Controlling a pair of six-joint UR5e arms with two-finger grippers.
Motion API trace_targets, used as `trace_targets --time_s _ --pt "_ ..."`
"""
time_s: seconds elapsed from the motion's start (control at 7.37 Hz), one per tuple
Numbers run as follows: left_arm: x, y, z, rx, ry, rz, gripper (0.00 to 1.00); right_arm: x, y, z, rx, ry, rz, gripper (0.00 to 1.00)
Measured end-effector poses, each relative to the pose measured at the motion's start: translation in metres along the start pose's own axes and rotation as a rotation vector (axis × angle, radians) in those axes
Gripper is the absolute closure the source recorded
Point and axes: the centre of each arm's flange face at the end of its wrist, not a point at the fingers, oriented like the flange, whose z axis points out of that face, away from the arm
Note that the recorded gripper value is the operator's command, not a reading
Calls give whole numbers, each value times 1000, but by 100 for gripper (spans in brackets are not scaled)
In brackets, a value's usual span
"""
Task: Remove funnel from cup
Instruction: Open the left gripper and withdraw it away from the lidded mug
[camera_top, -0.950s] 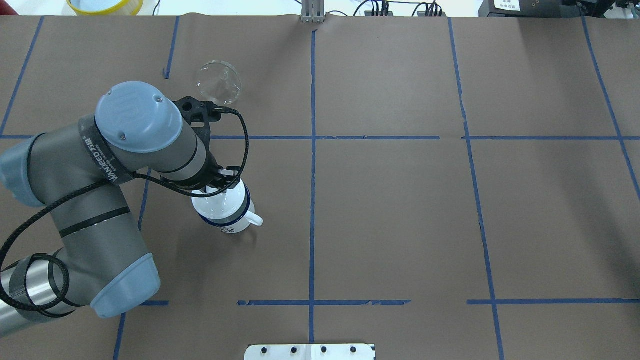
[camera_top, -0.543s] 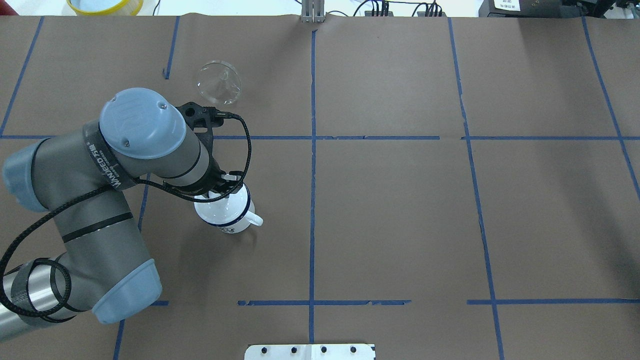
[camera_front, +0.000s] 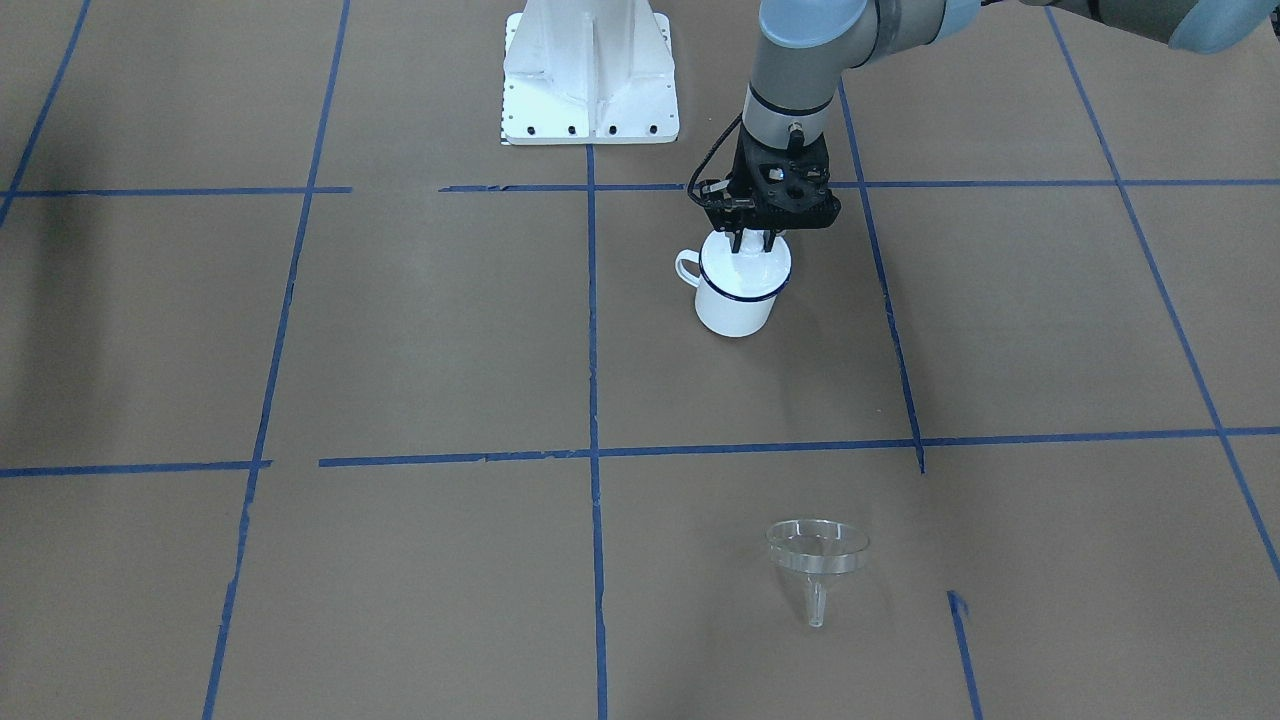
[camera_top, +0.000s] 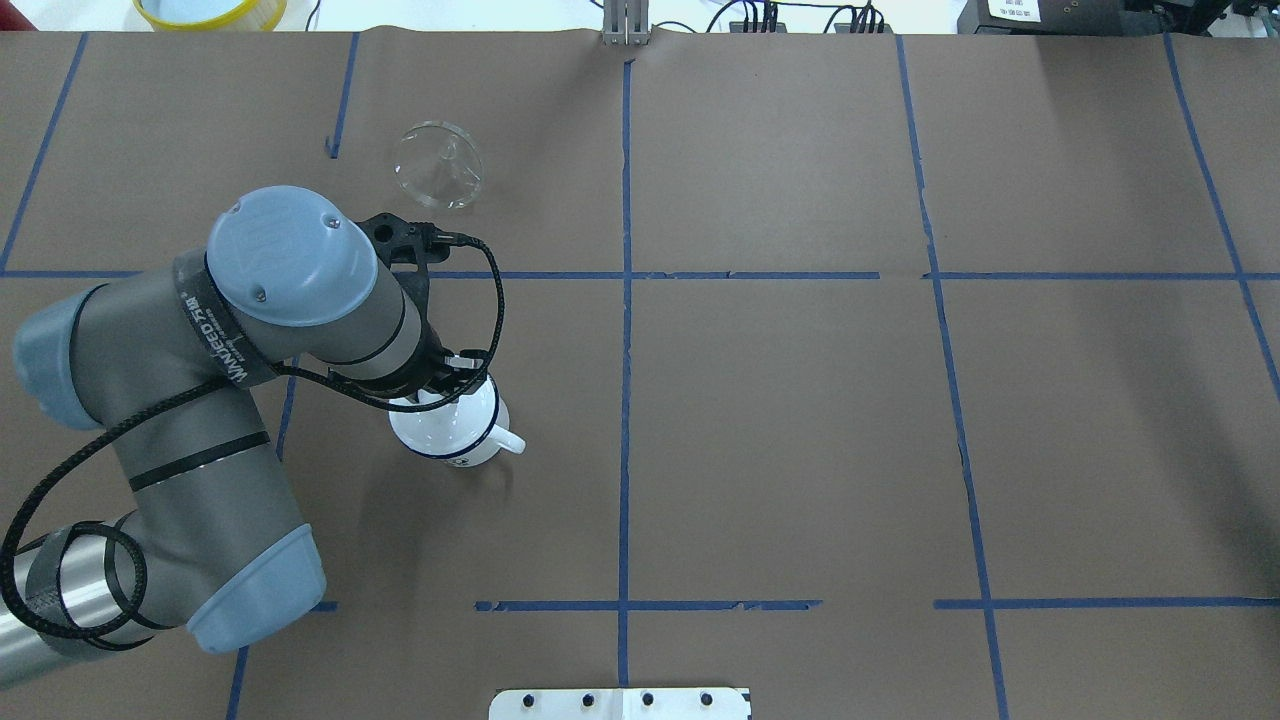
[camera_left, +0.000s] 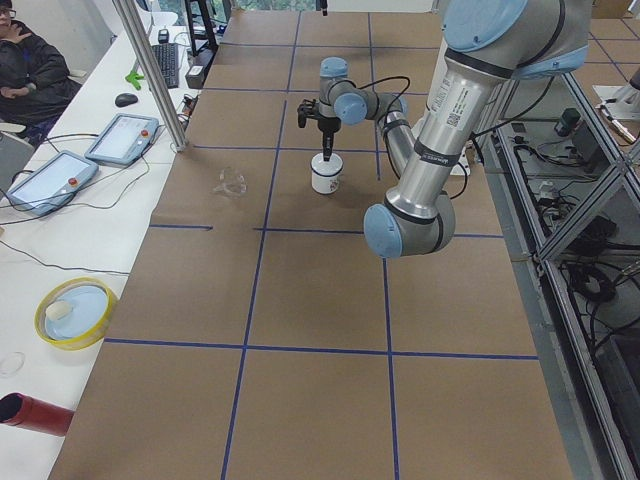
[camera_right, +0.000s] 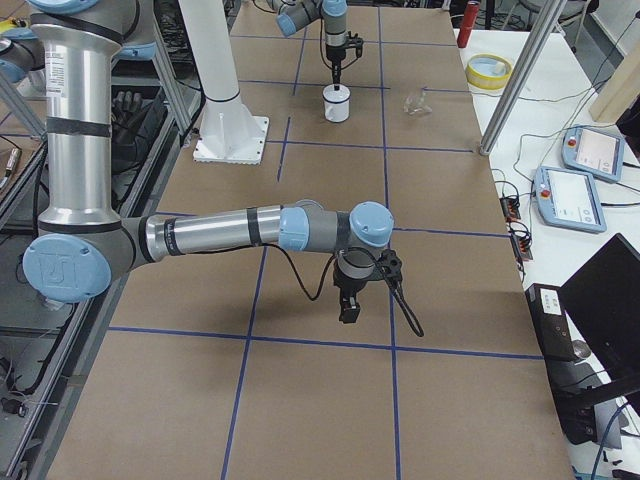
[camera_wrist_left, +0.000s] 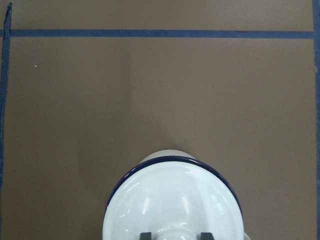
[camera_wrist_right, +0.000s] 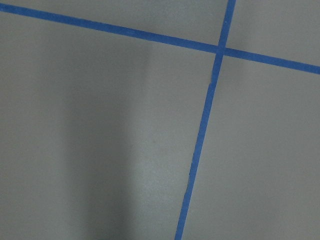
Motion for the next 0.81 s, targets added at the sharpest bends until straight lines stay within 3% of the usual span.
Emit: trace_targets --time_s 0.27,0.41,0.54,0.81 --pt "-1 0 2 -1 -3 2 33 0 0 0 0 0 0 0" --pt "-1 0 3 -1 -3 3 15 0 0 0 0 0 0 0" --pt "-2 0 3 0 -5 3 3 0 0 0 0 0 0 0" --pt "-2 0 3 0 -5 5 1 0 0 0 1 0 -1 0"
